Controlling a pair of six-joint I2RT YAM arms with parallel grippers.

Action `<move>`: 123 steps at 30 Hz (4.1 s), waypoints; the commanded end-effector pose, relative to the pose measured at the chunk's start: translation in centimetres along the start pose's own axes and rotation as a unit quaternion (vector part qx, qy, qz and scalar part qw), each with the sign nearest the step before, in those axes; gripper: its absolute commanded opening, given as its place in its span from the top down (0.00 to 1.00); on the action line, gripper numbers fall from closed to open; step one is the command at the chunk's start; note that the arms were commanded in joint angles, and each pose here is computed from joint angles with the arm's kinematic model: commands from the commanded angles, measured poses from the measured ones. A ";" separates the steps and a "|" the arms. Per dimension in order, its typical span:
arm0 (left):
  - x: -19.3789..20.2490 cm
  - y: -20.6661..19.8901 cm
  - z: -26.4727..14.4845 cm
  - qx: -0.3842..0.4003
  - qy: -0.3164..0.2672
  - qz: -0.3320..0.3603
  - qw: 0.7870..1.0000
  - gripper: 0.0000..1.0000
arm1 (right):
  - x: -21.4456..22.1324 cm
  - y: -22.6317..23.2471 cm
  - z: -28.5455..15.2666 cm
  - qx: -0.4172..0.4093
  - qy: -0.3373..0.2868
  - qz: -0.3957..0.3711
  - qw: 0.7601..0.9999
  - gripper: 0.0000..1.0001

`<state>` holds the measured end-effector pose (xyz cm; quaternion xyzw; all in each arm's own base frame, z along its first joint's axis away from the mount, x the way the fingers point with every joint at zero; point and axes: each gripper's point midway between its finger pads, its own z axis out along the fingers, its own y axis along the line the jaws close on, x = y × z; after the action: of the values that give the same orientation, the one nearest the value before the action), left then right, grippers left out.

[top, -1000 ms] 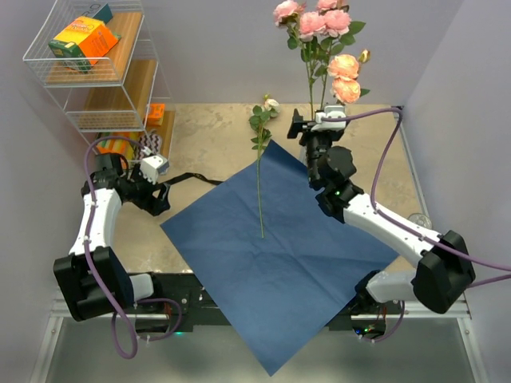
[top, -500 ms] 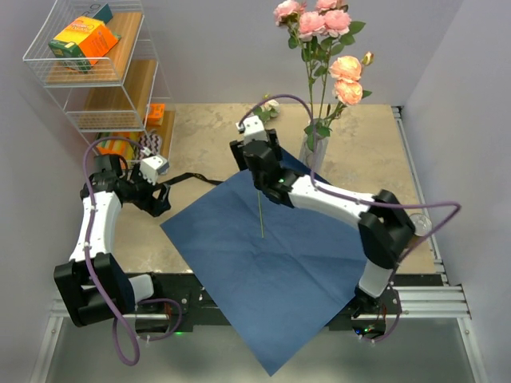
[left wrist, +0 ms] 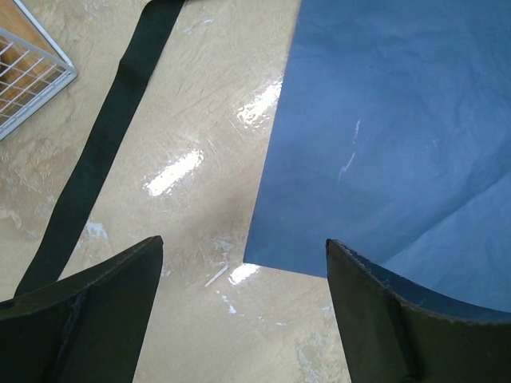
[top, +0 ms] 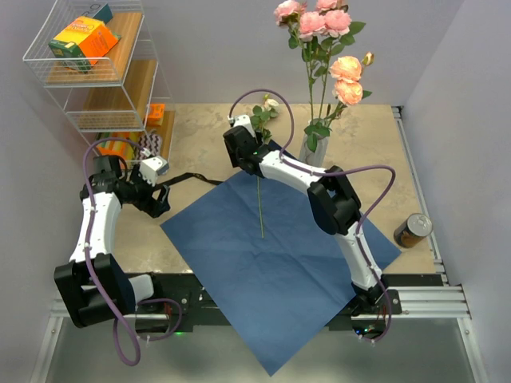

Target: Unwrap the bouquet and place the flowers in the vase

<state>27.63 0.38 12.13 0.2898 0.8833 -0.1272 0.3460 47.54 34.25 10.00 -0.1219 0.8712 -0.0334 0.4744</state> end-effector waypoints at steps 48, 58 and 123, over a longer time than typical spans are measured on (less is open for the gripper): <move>1.0 1.2 0.5 -0.003 -0.001 -0.001 1.000 0.12 | 7.4 2.9 0.3 -0.107 0.074 0.030 0.991 0.88; 1.1 1.3 0.2 -0.007 -0.001 0.003 1.000 0.12 | 5.7 3.2 2.7 -0.090 0.071 0.011 0.993 0.58; 1.3 2.5 -0.2 0.003 0.000 -0.008 1.000 0.12 | -33.9 -27.7 -39.0 0.137 -0.664 0.107 0.728 1.00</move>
<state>27.22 2.52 10.04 0.2692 0.8954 -0.1412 0.3253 38.27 15.60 62.72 -0.0024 0.3655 -0.0041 0.9308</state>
